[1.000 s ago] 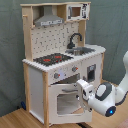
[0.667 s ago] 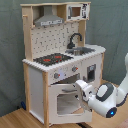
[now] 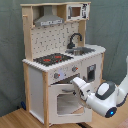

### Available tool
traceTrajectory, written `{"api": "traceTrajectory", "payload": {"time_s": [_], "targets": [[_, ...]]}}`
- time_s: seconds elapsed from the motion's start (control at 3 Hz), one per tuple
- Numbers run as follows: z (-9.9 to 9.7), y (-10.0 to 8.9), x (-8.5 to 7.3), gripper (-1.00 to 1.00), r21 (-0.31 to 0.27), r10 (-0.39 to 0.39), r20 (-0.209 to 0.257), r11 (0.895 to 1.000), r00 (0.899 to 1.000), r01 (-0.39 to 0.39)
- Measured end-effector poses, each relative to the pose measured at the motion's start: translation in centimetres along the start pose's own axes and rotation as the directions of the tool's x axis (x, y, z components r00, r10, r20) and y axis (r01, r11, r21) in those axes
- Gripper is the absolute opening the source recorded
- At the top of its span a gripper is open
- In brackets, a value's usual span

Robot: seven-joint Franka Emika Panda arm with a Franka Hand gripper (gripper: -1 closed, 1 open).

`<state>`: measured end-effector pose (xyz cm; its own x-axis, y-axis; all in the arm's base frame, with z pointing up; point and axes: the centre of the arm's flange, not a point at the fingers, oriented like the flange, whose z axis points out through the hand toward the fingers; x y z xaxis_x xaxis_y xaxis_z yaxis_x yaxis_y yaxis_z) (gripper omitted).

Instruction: Play with the kitchen

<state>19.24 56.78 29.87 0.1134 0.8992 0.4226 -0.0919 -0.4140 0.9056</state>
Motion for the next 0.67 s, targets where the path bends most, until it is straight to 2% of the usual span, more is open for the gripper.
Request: {"api": "traceTrajectory", "payload": {"time_s": [0.67], "targets": [[-1.4,2.9,4.8,1.00,-0.025,-0.069,-0.022,0.997,0.997,0.069]]}}
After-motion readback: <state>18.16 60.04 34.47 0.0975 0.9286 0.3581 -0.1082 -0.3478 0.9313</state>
